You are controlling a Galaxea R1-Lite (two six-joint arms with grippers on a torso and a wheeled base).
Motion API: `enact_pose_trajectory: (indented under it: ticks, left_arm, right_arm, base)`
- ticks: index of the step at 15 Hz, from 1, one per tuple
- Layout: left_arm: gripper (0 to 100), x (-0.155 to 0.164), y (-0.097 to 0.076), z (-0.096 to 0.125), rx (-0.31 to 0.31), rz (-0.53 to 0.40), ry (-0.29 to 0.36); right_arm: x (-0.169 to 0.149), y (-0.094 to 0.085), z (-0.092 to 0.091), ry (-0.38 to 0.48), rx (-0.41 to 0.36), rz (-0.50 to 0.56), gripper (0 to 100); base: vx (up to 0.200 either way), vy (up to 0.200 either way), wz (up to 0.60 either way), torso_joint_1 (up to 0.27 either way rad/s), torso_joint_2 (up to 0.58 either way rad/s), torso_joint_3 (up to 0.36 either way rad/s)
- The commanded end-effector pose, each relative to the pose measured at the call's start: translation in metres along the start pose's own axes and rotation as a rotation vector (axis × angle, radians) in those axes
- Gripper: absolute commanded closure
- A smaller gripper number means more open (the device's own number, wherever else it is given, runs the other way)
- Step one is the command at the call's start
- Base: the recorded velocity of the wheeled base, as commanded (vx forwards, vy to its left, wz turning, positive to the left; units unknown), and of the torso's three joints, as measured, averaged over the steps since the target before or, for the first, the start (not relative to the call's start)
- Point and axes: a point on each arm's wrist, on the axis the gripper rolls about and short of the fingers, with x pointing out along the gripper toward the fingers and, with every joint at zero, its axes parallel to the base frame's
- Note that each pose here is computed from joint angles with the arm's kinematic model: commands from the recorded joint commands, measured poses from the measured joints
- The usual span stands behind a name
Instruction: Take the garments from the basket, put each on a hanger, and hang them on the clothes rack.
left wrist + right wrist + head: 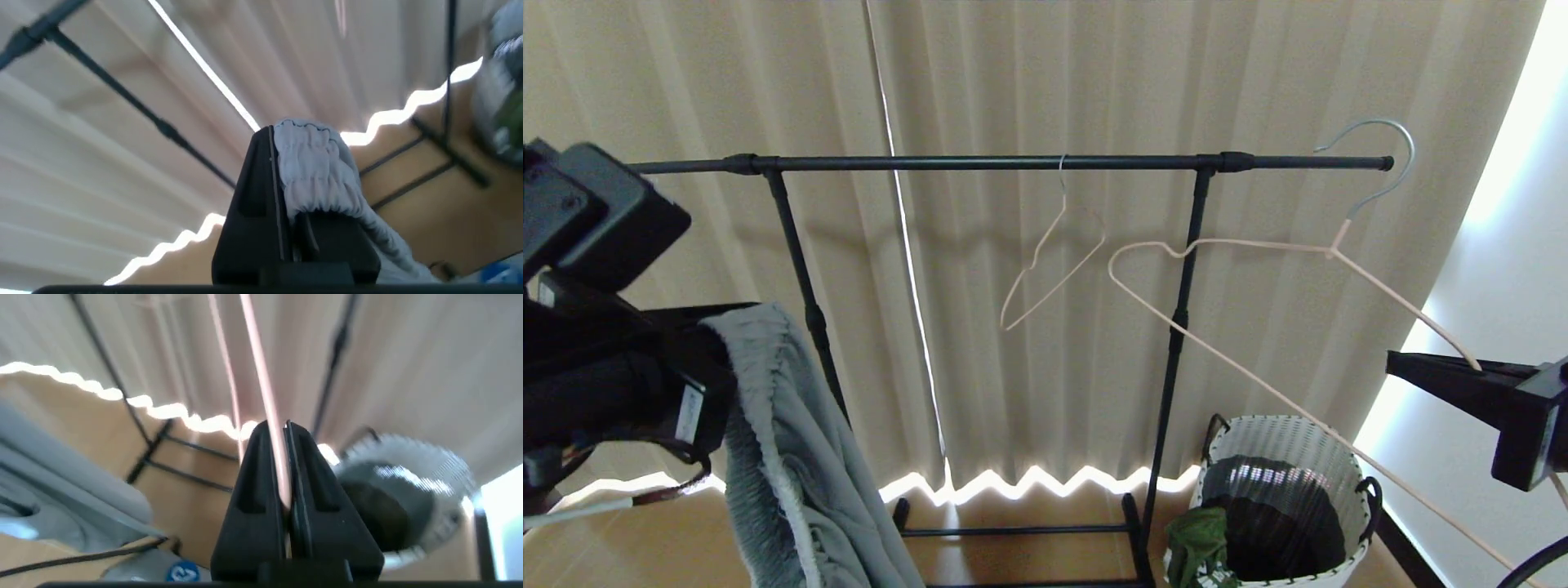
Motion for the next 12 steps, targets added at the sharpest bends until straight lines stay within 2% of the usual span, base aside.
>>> enact_pose_trajectory:
  ticks: [1, 3, 7, 10, 12]
  left_arm:
    - [100, 0.032, -0.001, 0.033, -0.062, 0.017, 0.027]
    - [100, 0.065, -0.008, 0.045, -0.113, 0.106, 0.081]
    - [100, 0.115, -0.022, 0.055, -0.165, 0.2, 0.146]
    - [100, 0.13, -0.027, 0.064, -0.184, 0.241, 0.144]
    - [100, 0.136, -0.026, 0.067, -0.189, 0.258, 0.141]
  right_arm:
    - [0.02, 0.013, -0.001, 0.02, -0.015, 0.051, 100]
    - [0.029, 0.027, 0.0, 0.003, -0.003, 0.116, 100]
    - [0.022, 0.051, -0.003, 0.008, 0.012, 0.249, 100]
    - [0.016, 0.062, -0.007, 0.034, 0.015, 0.366, 100]
    - [0.016, 0.063, -0.007, 0.042, 0.015, 0.392, 100]
  base:
    - [0.0, 0.0, 0.0, 0.0, 0.0, 0.0]
    - [0.0, 0.0, 0.0, 0.0, 0.0, 0.0]
    - [0.0, 0.0, 0.0, 0.0, 0.0, 0.0]
    - [0.0, 0.0, 0.0, 0.0, 0.0, 0.0]
    - [0.0, 0.0, 0.0, 0.0, 0.0, 0.0]
